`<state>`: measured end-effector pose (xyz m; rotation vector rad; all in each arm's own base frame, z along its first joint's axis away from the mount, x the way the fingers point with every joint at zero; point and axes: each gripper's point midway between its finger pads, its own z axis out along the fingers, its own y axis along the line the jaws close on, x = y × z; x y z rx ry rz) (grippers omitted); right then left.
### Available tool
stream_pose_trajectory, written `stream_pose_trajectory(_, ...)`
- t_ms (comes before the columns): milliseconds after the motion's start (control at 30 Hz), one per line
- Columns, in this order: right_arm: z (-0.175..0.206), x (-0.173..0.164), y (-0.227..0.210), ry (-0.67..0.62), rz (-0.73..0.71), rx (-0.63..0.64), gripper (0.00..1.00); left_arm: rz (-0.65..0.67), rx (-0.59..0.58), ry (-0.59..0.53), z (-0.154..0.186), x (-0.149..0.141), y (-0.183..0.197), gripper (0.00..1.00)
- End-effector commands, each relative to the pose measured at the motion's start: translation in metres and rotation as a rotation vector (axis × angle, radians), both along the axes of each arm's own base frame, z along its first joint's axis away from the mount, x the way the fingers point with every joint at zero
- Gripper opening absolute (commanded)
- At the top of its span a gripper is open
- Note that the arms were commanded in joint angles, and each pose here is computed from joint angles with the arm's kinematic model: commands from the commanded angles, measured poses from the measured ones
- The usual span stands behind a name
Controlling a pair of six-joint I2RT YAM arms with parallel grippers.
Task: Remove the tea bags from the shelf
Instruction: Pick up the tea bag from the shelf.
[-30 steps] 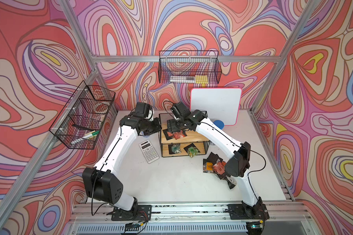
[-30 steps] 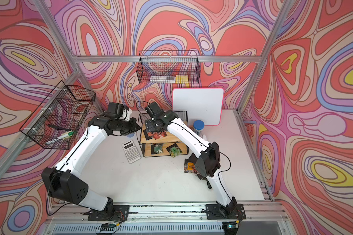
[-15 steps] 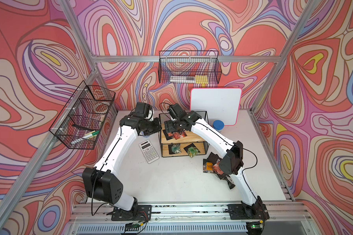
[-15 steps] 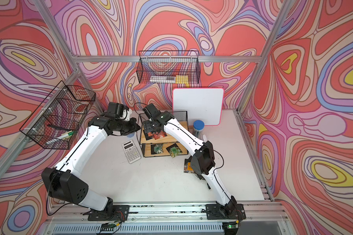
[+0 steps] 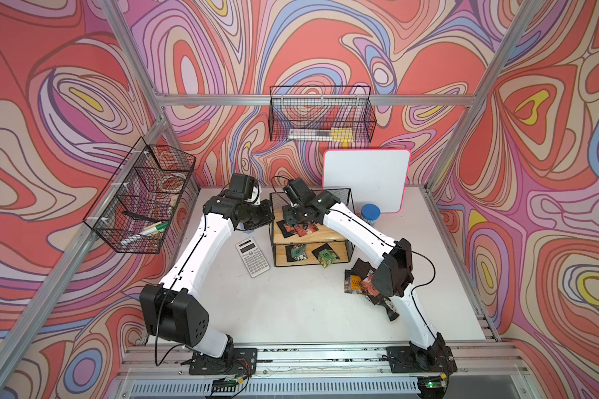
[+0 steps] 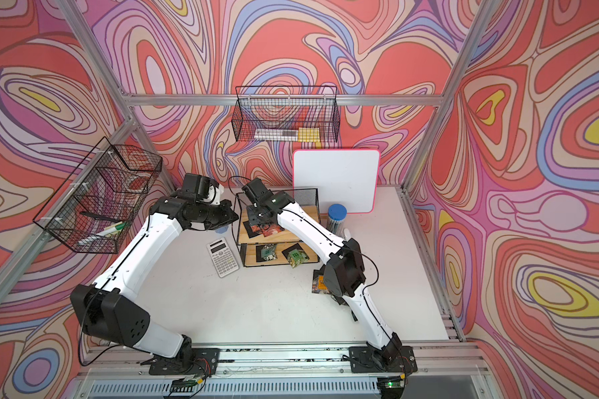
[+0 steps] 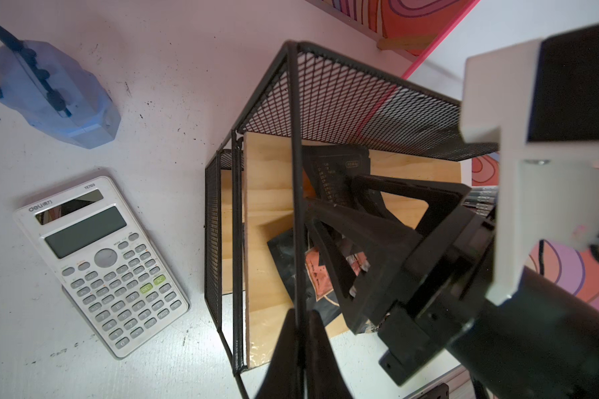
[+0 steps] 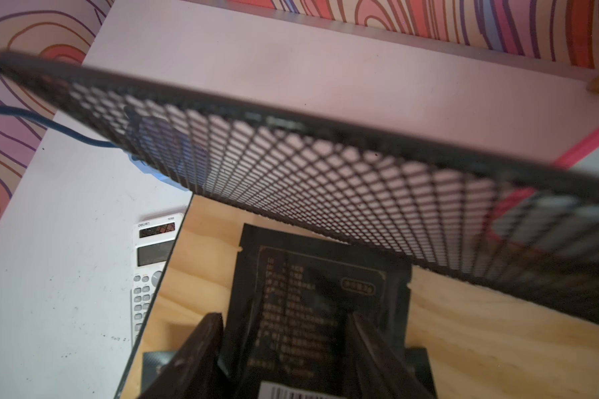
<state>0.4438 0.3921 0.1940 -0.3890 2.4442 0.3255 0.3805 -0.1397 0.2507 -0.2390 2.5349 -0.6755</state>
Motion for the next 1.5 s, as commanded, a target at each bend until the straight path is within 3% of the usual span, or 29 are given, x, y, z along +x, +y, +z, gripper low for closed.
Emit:
stream_pose_trajectory(0,-0.014,-0.011,-0.006,0.053,-0.012,-0.034,0.48,0.015,-0.009,-0.01,0.003,0.006,0.0,0.0)
stream_pose_trajectory(300,-0.016,-0.011,-0.007,0.061,-0.04,-0.013,0.26,0.011,-0.009,-0.012,0.004,0.006,0.0,0.0)
stream_pose_trajectory(600,0.003,-0.006,-0.003,0.025,-0.045,0.034,0.11,0.011,-0.013,-0.014,0.005,0.005,0.0,0.0)
stream_pose_trajectory(1000,0.066,-0.005,-0.004,-0.083,-0.057,0.137,0.06,0.012,-0.016,-0.014,0.005,0.005,0.0,0.0)
stream_pose_trajectory(1467,0.123,-0.04,-0.028,-0.126,-0.068,0.295,0.03,0.014,-0.019,-0.014,0.005,0.006,-0.001,0.0)
